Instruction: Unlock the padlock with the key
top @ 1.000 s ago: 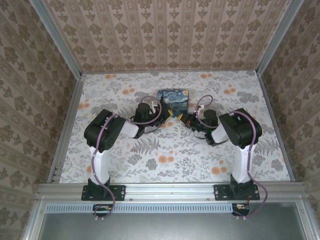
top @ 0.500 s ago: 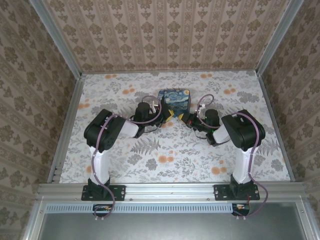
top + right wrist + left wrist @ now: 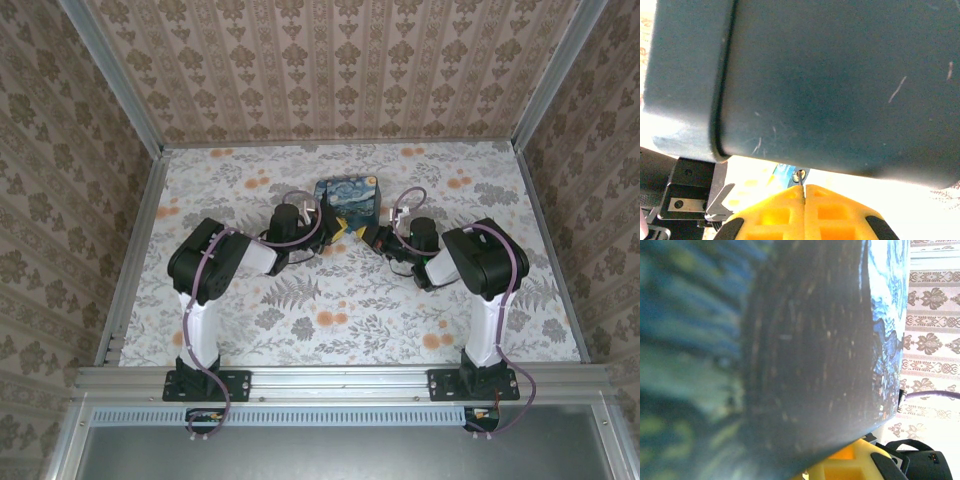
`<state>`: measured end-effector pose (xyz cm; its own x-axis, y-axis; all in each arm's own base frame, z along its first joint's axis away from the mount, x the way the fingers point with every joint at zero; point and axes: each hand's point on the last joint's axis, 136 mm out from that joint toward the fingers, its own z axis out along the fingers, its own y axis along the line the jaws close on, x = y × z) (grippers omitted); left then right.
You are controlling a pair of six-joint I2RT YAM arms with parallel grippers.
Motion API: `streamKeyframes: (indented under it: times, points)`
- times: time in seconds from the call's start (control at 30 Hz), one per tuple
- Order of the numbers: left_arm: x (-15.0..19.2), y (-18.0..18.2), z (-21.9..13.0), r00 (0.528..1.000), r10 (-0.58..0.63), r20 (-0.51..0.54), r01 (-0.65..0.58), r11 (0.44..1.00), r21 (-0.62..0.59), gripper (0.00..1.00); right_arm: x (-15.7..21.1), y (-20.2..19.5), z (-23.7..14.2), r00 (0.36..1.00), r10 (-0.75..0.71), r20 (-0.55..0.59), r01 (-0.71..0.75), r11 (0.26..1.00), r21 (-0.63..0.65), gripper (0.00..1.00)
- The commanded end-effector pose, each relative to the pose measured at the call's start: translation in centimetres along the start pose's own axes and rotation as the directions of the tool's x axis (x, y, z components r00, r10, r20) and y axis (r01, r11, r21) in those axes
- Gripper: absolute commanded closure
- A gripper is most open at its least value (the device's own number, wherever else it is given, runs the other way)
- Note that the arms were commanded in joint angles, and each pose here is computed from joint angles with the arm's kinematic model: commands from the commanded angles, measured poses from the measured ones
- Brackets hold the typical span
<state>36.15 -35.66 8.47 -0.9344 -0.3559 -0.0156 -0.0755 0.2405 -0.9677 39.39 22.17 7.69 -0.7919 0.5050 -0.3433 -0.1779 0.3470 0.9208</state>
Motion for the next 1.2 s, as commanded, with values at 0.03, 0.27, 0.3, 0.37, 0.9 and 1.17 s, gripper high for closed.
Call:
streamKeyframes:
  times: [0.03, 0.27, 0.3, 0.37, 0.9, 1.17]
  points:
    - [6.0, -1.1, 1.0, 0.968, -0.019, -0.249, 0.022, 1.000, 0.007, 1.00, -1.1, 2.4, 1.4, 0.992, -0.123, 0.019, 0.124, 0.989, -0.084, 1.00]
    - [6.4, 0.2, 0.3, 0.963, 0.039, -0.267, -0.064, 0.994, -0.086, 1.00, -2.7, 2.5, 1.3, 0.995, -0.086, 0.048, 0.090, 0.991, -0.094, 1.00]
    - [6.4, 0.3, 0.3, 0.963, 0.041, -0.267, -0.068, 0.993, -0.093, 1.00, -2.9, 2.6, 1.2, 0.995, -0.081, 0.051, 0.086, 0.992, -0.096, 1.00]
    - [6.4, 0.4, 0.3, 0.962, 0.048, -0.268, -0.076, 0.993, -0.095, 1.00, -3.0, 2.9, 1.3, 0.996, -0.075, 0.047, 0.079, 0.991, -0.107, 1.00]
    - [5.9, -1.9, 1.0, 0.977, 0.011, -0.211, -0.012, 1.000, -0.002, 1.00, -0.2, 1.9, 1.1, 0.998, 0.057, -0.022, -0.059, 0.994, -0.093, 1.00]
    - [5.6, -3.7, 1.3, 0.984, -0.016, -0.175, 0.030, 0.997, 0.076, 1.00, 0.5, 0.3, 0.9, 0.990, 0.141, 0.011, -0.140, 0.989, -0.040, 1.00]
